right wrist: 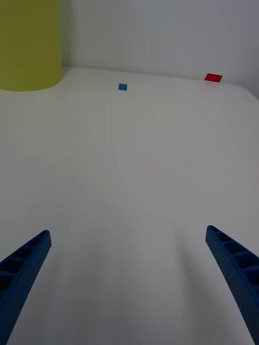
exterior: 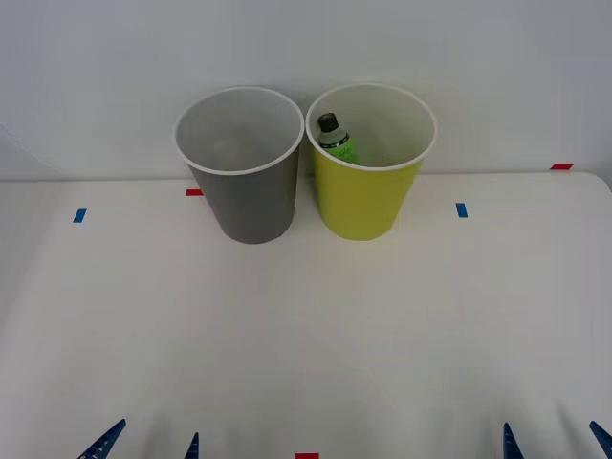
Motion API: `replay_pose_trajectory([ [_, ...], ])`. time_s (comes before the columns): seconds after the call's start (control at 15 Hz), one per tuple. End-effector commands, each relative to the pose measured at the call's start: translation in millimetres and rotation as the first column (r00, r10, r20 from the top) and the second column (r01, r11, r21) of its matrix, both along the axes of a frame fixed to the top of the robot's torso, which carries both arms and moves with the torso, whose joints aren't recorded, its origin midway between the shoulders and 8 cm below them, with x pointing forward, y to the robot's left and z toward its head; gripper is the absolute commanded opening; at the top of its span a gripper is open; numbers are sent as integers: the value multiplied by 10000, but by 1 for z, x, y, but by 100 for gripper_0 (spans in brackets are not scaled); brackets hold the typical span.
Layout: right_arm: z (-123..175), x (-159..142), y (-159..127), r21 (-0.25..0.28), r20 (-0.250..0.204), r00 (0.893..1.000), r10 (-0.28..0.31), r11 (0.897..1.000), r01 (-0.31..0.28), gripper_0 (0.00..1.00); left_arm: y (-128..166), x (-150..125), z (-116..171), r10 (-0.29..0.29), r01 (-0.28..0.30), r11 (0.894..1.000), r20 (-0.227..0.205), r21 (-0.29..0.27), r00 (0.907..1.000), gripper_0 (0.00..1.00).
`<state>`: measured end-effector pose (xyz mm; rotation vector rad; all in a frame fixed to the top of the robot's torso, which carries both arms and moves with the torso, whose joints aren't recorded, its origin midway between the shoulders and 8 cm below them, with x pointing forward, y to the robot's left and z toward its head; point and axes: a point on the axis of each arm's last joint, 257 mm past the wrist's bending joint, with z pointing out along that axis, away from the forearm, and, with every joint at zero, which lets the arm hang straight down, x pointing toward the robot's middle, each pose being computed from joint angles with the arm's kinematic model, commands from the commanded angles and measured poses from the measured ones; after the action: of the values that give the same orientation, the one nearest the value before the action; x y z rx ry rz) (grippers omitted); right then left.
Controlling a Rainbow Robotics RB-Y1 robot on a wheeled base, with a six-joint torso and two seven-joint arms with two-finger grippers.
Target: Put cans in the gray bin and PET bottles in the light green bin.
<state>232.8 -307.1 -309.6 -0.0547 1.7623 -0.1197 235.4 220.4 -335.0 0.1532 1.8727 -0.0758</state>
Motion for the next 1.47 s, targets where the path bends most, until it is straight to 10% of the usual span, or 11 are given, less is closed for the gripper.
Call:
replay_pose_trajectory([
  [0.07, 0, 0, 0, 0, 0, 10000, 0, 10000, 0, 100, 0, 0, 0, 0, 0, 10000, -3, 1, 10000, 100],
  [1.47, 0, 0, 0, 0, 0, 10000, 0, 10000, 0, 100, 0, 0, 0, 0, 0, 10000, -3, 1, 10000, 100],
])
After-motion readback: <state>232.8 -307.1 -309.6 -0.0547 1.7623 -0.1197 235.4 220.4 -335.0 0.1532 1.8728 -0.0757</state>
